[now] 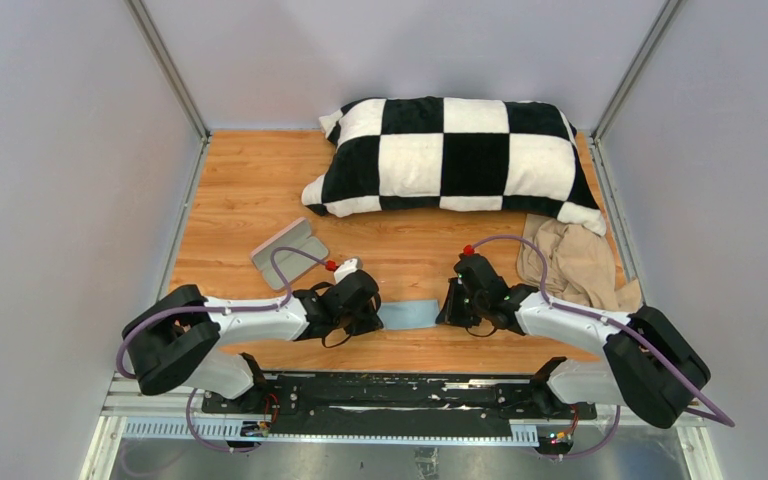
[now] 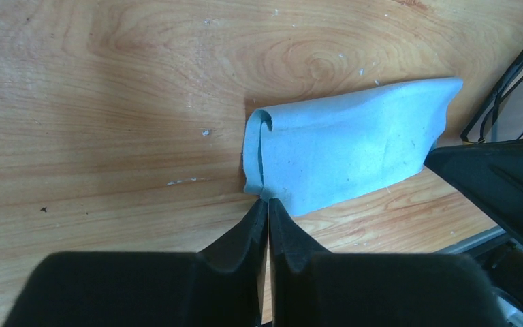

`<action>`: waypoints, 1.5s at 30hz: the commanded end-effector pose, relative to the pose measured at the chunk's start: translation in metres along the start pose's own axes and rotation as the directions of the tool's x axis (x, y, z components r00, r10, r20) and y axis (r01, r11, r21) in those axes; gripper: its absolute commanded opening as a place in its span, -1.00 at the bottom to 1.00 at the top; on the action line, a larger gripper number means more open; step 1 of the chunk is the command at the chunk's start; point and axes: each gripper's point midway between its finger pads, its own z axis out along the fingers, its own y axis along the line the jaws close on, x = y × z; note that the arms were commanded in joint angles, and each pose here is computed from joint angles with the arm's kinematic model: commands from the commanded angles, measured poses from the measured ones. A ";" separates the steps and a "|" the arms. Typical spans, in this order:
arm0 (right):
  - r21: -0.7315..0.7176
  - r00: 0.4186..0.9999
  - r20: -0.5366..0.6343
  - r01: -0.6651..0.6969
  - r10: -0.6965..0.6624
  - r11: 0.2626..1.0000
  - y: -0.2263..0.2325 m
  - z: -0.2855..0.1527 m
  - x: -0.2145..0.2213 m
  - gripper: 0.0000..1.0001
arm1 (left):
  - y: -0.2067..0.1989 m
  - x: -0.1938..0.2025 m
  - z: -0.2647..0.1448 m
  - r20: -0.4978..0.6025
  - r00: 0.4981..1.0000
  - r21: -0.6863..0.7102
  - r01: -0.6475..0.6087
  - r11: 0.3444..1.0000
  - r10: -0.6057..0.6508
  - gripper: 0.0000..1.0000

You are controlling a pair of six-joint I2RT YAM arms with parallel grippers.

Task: Organize the sunglasses
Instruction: Fold the glasses cleaning cloth at the center of the board.

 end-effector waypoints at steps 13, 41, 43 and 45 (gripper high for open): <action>-0.014 0.999 0.023 0.029 -0.029 0.999 0.002 -0.006 -0.004 -1.00 | -0.002 -0.008 -0.005 0.036 0.999 -0.024 -0.021 0.999 0.022 -1.00; 0.047 1.000 0.022 0.011 -0.012 0.999 -0.010 -0.004 -0.002 -0.40 | -0.013 -0.005 -0.012 0.043 0.998 -0.004 -0.043 0.999 0.043 -0.04; 0.044 1.000 0.019 0.010 -0.011 0.999 -0.009 -0.003 -0.001 -0.41 | -0.013 -0.004 -0.009 0.038 0.998 -0.005 -0.043 0.999 0.043 -0.02; 0.044 1.000 0.016 0.008 -0.009 0.999 -0.010 -0.002 0.000 -0.42 | -0.012 -0.004 -0.007 0.039 0.998 -0.008 -0.041 0.999 0.041 -0.02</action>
